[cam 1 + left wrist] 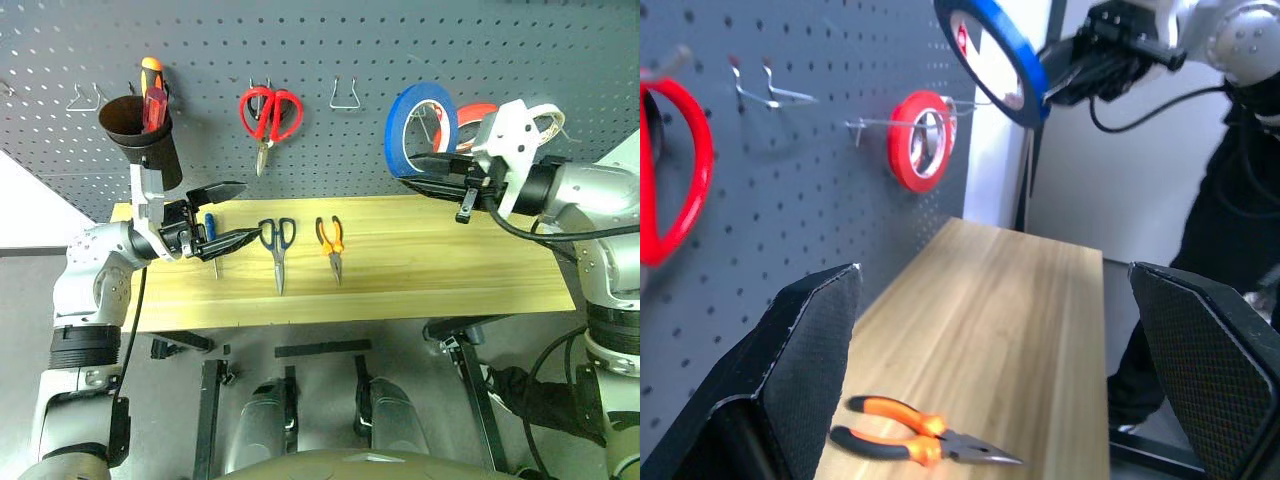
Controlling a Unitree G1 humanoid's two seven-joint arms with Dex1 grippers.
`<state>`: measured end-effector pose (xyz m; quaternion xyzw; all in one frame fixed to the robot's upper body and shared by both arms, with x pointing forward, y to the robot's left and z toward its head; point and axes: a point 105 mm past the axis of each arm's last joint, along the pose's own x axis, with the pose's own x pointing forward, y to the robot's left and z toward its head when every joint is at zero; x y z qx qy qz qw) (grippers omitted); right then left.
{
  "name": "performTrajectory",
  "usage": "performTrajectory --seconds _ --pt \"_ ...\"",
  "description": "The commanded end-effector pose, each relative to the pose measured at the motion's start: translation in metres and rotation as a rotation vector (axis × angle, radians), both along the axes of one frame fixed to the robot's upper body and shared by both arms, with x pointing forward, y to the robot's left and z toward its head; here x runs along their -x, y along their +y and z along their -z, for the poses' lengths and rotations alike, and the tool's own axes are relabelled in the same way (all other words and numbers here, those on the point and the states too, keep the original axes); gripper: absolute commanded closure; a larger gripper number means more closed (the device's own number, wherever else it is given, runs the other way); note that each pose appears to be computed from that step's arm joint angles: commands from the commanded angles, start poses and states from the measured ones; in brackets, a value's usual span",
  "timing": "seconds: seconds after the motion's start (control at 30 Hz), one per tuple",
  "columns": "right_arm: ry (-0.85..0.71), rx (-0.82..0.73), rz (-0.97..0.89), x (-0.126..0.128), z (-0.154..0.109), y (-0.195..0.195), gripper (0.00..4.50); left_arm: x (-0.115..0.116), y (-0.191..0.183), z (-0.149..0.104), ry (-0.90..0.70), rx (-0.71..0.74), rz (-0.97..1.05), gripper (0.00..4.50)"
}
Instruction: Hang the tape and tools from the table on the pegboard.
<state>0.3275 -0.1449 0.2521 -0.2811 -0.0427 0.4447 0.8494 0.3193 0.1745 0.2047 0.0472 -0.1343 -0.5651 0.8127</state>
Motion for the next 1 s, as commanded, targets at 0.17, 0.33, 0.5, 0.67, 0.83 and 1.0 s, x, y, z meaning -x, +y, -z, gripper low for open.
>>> performTrajectory --seconds 0.17,0.33,0.5,0.67,0.83,1.0 --pt "-0.084 0.039 0.073 -0.029 0.012 0.005 3.84 -0.002 -0.005 -0.003 -0.059 -0.037 0.0 0.0" --pt "-0.073 0.033 0.1 -0.044 0.019 0.003 3.84 -0.001 -0.008 -0.013 -0.071 -0.007 0.01 0.0" --pt "-0.05 0.021 0.102 -0.06 0.032 0.012 3.84 -0.002 -0.006 -0.019 -0.074 0.009 0.001 0.0" --pt "-0.065 -0.005 0.174 -0.085 0.037 0.015 3.84 -0.002 -0.008 -0.021 -0.071 0.024 0.01 0.0" --pt "-0.095 -0.018 0.242 -0.101 0.037 0.01 3.84 -0.003 -0.014 -0.022 -0.068 0.037 0.013 0.0" --pt "-0.11 -0.045 0.2 -0.097 0.033 0.017 2.23 -0.003 -0.015 -0.02 -0.068 0.041 0.012 0.0"
